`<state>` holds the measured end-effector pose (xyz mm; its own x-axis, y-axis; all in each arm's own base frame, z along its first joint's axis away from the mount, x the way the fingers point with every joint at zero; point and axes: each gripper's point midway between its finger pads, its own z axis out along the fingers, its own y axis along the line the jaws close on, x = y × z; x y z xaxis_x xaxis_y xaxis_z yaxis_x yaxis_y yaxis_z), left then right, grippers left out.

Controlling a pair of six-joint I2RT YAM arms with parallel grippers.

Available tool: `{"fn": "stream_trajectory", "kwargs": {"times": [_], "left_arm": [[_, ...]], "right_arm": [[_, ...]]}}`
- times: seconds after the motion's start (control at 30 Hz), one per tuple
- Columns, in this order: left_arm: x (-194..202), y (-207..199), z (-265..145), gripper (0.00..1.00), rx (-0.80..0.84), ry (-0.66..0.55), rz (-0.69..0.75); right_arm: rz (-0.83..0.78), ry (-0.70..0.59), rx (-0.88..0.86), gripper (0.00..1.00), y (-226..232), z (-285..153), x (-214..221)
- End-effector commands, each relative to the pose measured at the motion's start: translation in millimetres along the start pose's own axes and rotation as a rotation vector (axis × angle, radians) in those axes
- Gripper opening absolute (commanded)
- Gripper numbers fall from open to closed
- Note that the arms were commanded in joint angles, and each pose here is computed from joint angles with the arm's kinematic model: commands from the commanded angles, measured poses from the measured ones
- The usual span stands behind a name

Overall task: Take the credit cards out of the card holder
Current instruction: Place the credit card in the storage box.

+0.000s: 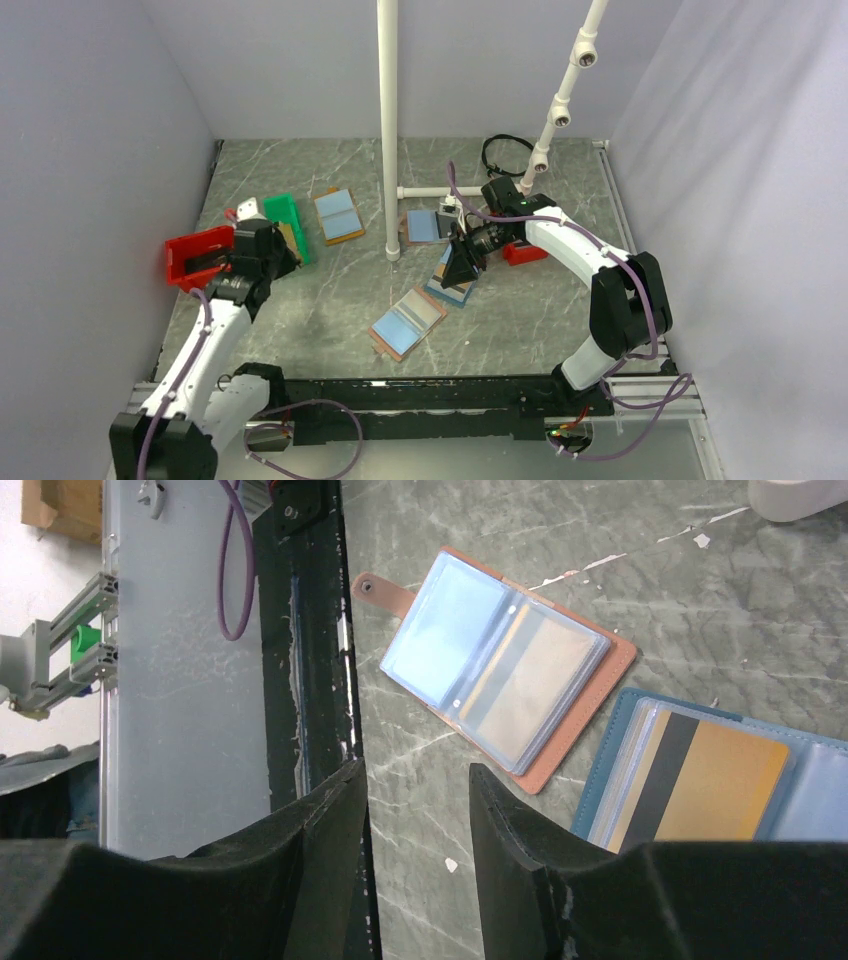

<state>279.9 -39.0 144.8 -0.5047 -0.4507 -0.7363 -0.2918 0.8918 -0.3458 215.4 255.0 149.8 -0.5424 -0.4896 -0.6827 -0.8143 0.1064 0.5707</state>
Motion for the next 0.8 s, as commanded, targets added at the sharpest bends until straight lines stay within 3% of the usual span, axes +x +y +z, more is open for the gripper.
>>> {"fn": "stream_trajectory", "kwargs": {"times": [0.0, 0.27, 0.77], "left_arm": [[-47.5, -4.2, 14.0, 0.0, 0.058, -0.084, -0.038], [-78.3, 22.7, 46.1, 0.0, 0.033, -0.096, -0.151], [-87.6, 45.4, 95.5, 0.0, 0.031, -0.02, -0.281]], "right_arm": [[-0.057, -0.032, 0.002, 0.45, 6.4, -4.3, -10.0], [-0.061, -0.035, -0.007, 0.45, 8.9, -4.8, -10.8], [-0.064, -0.039, -0.012, 0.45, 10.9, -5.1, -11.2]]}}
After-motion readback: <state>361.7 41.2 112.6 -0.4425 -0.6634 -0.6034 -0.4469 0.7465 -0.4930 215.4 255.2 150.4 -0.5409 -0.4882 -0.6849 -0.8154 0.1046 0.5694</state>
